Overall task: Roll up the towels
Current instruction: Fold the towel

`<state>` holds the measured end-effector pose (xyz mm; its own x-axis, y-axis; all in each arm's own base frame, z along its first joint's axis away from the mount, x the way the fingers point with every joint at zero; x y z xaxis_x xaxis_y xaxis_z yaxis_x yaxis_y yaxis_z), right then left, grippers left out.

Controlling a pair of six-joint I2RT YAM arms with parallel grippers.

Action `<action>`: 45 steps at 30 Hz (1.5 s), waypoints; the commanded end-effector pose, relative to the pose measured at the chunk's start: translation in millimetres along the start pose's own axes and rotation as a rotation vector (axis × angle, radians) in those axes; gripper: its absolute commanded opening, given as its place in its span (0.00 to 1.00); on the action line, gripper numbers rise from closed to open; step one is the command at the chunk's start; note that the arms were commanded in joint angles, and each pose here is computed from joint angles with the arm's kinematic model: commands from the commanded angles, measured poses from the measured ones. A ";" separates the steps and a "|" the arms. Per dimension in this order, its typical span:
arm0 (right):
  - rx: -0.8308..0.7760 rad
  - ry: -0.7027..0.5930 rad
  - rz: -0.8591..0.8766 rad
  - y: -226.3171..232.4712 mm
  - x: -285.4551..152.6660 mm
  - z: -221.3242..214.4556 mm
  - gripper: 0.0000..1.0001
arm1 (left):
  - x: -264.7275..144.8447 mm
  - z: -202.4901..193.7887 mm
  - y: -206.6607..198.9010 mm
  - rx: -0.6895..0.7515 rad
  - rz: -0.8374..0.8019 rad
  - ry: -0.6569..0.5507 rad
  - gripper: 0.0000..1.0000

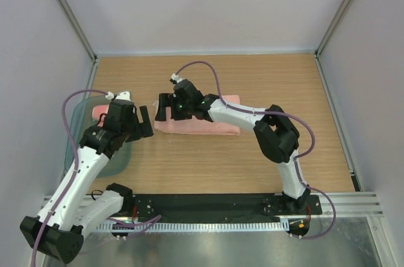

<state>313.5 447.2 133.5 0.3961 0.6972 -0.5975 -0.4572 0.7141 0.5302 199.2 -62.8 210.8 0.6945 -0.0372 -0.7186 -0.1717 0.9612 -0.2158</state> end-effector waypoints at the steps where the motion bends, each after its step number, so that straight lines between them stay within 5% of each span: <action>1: 0.001 -0.148 0.044 7.7 -60.6 51.2 0.97 | 6.8 8.7 -6.7 -0.017 0.007 -0.002 0.88; 6: 0.082 -0.170 -0.057 -44.8 -110.0 45.0 0.94 | 25.6 16.1 -29.4 -0.067 -0.047 0.048 0.86; 15: 0.275 -0.090 -0.260 -166.4 -153.3 -23.8 0.64 | 83.2 56.0 -67.4 -0.057 -0.022 0.096 0.88; 27: 0.290 -0.012 -0.370 -200.4 -186.1 -69.8 0.56 | 183.1 61.1 -70.9 -0.034 0.158 0.191 0.88; 34: 0.278 0.014 -0.399 -207.2 -193.3 -85.1 0.56 | 198.3 53.3 -93.0 -0.071 0.011 0.225 0.81; 39: 0.295 0.037 -0.383 -209.6 -187.4 -94.3 0.55 | 206.5 51.7 -101.6 -0.070 -0.047 0.229 0.63; 43: 0.292 0.048 -0.391 -212.8 -185.8 -97.3 0.54 | 202.6 54.6 -112.7 -0.061 -0.120 0.238 0.28; 45: 0.295 0.057 -0.394 -214.3 -184.6 -98.6 0.54 | 191.6 62.2 -115.3 -0.050 -0.149 0.200 0.20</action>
<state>255.5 159.5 71.9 0.4379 0.3662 -0.8211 -0.0131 0.9158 0.4014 388.3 -154.6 117.9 0.4997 -0.1566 -0.8520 -0.1924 0.9389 -0.2854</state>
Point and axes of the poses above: each gripper's point midway between its finger pads, its own x axis out along the fingers, its own y axis along the line the jaws close on, z = x × y, the point moved 4 cm from there along -x, back along the fingers, and after that the axes turned 3 degrees about -x, right-handed, at the moved point
